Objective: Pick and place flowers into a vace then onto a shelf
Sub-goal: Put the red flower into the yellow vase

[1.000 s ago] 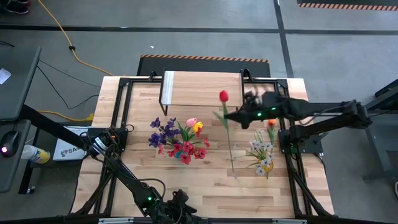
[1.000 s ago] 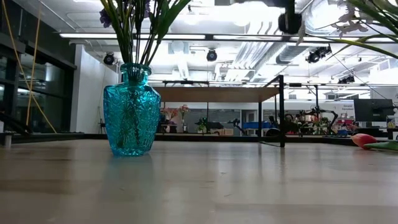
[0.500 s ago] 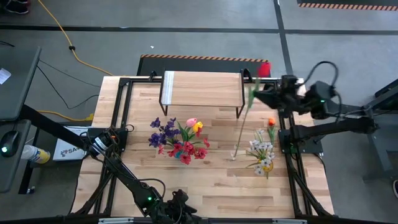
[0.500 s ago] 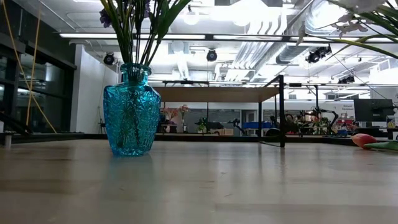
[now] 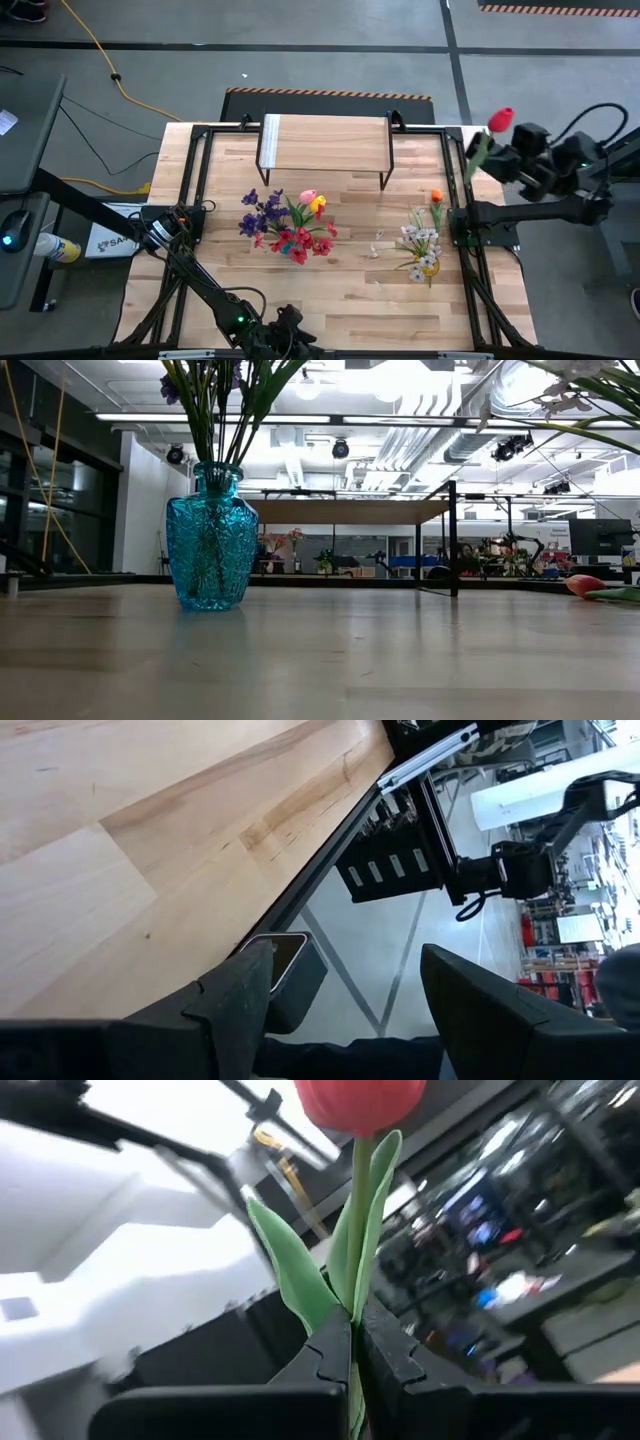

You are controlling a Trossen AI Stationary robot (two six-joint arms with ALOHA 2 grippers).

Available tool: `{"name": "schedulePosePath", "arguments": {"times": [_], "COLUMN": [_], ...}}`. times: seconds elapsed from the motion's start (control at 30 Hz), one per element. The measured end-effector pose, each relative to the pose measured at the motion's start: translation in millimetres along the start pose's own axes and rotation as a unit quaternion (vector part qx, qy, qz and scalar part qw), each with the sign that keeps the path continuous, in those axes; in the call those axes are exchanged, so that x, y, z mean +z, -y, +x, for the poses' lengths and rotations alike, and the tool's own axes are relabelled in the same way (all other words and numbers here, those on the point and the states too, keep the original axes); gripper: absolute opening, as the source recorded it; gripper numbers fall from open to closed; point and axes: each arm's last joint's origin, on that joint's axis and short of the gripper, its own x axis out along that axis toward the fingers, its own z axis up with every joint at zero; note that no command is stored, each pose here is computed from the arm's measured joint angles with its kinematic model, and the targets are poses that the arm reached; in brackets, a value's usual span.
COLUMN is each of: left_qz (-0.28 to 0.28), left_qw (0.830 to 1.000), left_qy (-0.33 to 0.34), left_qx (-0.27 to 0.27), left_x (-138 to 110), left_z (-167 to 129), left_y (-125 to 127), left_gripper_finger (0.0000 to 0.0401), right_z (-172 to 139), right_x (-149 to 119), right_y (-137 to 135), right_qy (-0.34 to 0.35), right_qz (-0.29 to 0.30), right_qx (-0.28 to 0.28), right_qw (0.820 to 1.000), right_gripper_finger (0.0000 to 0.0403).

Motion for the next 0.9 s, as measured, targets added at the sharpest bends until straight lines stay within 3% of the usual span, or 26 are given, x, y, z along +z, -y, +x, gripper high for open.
{"name": "schedulePosePath", "arguments": {"times": [0.3,0.63,0.9], "left_qz": [-0.013,-0.014,-0.014], "left_qw": [1.000,1.000,1.000], "left_qy": [-0.001,-0.001,-0.001], "left_qx": [0.000,0.000,0.000], "left_x": [0,0,0], "left_z": [0,0,0], "left_y": [0,0,0], "left_gripper_finger": [0.0287,0.0287,0.0287], "right_z": [-43,-62,-64], "right_x": [-6,-29,-34], "right_y": [-12,3,10], "right_qy": [-0.078,-0.194,-0.204], "right_qz": [0.019,-0.051,-0.115], "right_qx": [0.053,-0.016,-0.069], "right_qw": [0.995,0.979,0.970], "right_gripper_finger": [0.0000,0.0000,0.0000]}}
